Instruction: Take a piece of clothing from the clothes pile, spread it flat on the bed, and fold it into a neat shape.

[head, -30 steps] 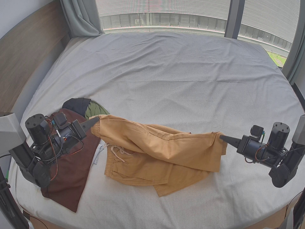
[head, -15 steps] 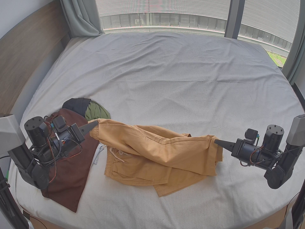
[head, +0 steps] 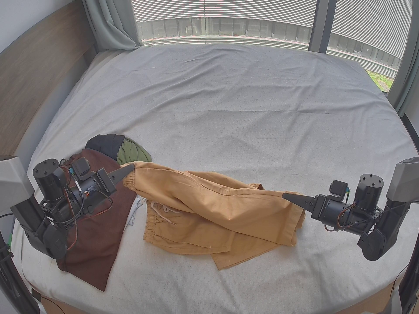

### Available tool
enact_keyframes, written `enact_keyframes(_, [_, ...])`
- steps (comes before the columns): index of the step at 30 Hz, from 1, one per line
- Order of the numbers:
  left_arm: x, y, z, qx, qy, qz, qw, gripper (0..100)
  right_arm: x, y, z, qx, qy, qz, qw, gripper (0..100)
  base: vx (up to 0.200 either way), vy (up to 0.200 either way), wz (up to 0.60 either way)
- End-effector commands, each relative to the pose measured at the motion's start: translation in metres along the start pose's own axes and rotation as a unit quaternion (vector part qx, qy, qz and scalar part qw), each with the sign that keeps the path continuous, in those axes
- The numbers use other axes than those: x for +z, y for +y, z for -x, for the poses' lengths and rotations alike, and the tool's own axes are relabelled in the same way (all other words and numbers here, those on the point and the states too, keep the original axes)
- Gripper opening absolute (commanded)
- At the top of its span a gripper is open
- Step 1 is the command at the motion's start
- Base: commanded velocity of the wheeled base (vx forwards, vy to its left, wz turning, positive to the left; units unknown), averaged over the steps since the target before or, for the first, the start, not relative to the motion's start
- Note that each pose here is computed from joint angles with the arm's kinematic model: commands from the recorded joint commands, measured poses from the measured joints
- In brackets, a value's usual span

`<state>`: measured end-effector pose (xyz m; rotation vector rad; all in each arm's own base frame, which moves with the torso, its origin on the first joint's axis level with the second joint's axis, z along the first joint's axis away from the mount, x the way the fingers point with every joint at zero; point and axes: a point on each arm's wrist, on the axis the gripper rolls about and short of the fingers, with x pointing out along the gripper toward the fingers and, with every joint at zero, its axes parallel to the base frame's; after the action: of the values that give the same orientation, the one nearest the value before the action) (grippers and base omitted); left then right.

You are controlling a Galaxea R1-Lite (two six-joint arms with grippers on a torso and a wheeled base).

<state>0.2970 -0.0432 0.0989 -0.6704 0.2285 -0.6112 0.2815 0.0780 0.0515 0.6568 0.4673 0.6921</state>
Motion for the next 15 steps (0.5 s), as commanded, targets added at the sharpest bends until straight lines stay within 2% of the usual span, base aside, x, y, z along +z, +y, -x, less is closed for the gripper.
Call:
enact_keyframes(1, [0.0, -0.001, 0.0, -0.001, 0.0, 0.0, 1.0, 0, -0.002, -0.007, -0.006, -0.005, 0.003, -0.003, 1.0, 100, 0.0, 0.0, 0.0])
enact_keyframes(15, [0.002, -0.001, 0.0, -0.002, -0.004, -0.002, 1.0, 0, 0.001, -0.008, -0.023, 0.009, -0.003, 0.007, 0.9999, 100, 0.0, 0.0, 0.0])
